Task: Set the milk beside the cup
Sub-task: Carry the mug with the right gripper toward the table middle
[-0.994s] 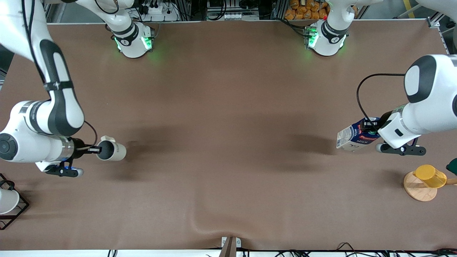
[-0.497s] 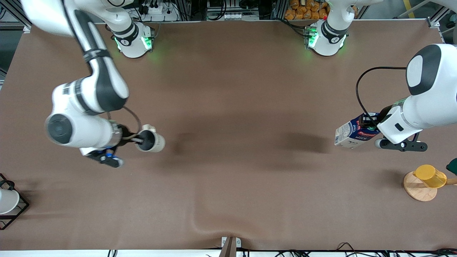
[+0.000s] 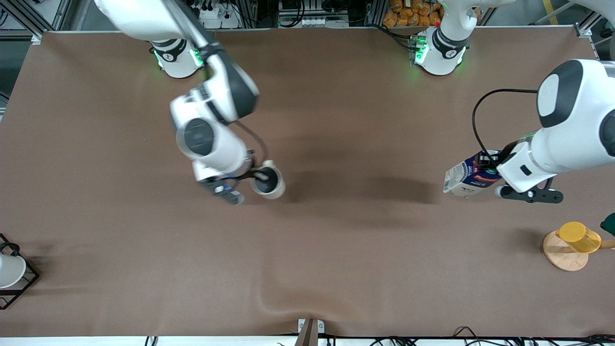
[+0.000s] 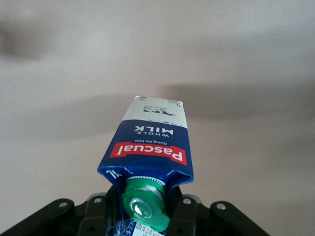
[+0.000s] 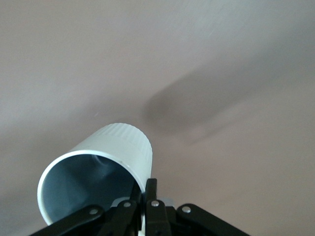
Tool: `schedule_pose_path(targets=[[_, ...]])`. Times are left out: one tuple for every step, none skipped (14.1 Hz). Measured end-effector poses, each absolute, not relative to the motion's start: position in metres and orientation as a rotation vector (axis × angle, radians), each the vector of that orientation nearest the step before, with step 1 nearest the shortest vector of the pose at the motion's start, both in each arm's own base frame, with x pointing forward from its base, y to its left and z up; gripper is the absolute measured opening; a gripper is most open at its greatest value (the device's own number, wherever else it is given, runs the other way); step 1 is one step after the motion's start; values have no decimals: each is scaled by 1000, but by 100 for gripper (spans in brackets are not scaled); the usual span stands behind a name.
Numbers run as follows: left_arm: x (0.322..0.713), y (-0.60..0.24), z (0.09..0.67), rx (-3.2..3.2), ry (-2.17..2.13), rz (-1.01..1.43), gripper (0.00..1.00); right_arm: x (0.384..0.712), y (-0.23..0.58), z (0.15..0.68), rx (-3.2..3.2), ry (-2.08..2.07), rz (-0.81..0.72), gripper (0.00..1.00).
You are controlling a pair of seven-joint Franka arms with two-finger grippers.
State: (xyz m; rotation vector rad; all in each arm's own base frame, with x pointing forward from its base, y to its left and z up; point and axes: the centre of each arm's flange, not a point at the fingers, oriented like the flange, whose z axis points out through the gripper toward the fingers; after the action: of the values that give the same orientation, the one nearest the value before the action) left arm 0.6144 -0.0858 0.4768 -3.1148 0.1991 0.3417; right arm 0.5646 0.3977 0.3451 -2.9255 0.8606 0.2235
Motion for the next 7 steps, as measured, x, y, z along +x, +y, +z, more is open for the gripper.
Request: schedule_pose_path(targets=[[613, -90, 477, -3114, 210, 351, 38, 556, 419, 333, -2917, 889, 220, 4], [611, -93, 478, -3112, 219, 361, 38, 549, 437, 321, -2910, 912, 217, 4], [609, -94, 480, -3109, 224, 373, 38, 544, 451, 310, -2903, 928, 211, 4], [606, -95, 482, -3105, 226, 393, 38, 541, 461, 299, -2895, 939, 202, 4], [603, -96, 483, -3102, 230, 412, 38, 539, 469, 291, -2889, 942, 193, 4], [602, -98, 483, -3099, 238, 424, 38, 538, 474, 284, -2884, 952, 190, 4], [601, -101, 483, -3098, 246, 430, 38, 536, 477, 277, -2882, 963, 189, 4]])
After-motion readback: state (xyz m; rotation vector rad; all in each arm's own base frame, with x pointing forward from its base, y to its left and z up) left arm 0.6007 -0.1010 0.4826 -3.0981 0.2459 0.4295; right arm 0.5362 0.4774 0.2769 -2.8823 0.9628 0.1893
